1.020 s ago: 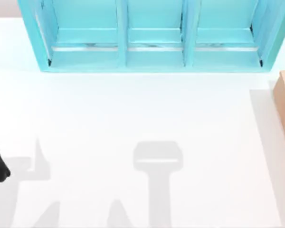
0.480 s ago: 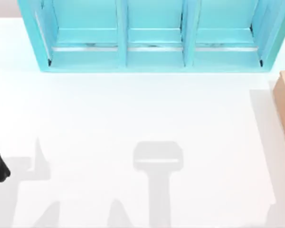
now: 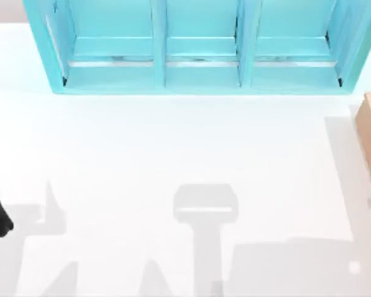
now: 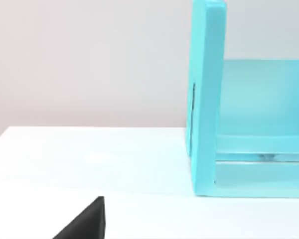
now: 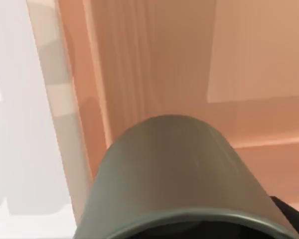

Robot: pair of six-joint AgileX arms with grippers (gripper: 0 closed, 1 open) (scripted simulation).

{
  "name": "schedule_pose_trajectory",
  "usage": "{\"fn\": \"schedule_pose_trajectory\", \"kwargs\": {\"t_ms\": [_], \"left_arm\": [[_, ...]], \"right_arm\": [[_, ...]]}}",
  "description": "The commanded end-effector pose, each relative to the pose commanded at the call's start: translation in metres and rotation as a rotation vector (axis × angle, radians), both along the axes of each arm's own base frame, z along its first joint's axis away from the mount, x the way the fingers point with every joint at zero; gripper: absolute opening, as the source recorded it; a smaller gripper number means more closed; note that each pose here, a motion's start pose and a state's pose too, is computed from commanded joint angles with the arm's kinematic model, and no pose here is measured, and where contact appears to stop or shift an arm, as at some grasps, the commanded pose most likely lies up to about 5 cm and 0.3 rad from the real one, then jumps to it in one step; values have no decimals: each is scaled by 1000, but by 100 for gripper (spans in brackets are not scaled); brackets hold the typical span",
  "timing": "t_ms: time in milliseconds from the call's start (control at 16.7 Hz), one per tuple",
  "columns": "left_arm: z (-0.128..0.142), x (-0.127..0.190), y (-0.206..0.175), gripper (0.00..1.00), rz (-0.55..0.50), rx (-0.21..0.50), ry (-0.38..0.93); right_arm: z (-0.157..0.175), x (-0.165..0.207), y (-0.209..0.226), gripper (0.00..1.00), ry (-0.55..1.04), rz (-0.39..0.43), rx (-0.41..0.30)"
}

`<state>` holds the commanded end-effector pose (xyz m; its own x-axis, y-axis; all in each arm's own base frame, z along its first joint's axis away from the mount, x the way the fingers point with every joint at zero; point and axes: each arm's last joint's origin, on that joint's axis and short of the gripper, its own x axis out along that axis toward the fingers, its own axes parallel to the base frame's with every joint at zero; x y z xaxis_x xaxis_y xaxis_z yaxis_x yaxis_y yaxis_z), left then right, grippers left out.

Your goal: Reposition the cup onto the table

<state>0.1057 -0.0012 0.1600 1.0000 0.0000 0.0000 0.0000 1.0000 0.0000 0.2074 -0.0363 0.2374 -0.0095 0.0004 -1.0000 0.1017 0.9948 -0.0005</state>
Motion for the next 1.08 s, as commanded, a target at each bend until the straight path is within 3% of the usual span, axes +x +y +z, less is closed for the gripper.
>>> {"fn": "schedule_pose_trajectory", "kwargs": {"t_ms": [480, 660, 840, 1080], "left_arm": [[0, 0, 0, 100, 0, 0, 0], [0, 0, 0, 100, 0, 0, 0], [0, 0, 0, 100, 0, 0, 0], [0, 0, 0, 100, 0, 0, 0]], "right_arm": [[11, -4, 12, 0, -4, 2, 4], [18, 10, 23, 0, -14, 2, -3], [29, 39, 56, 0, -24, 5, -11], [39, 75, 135, 0, -26, 25, -17]]}}
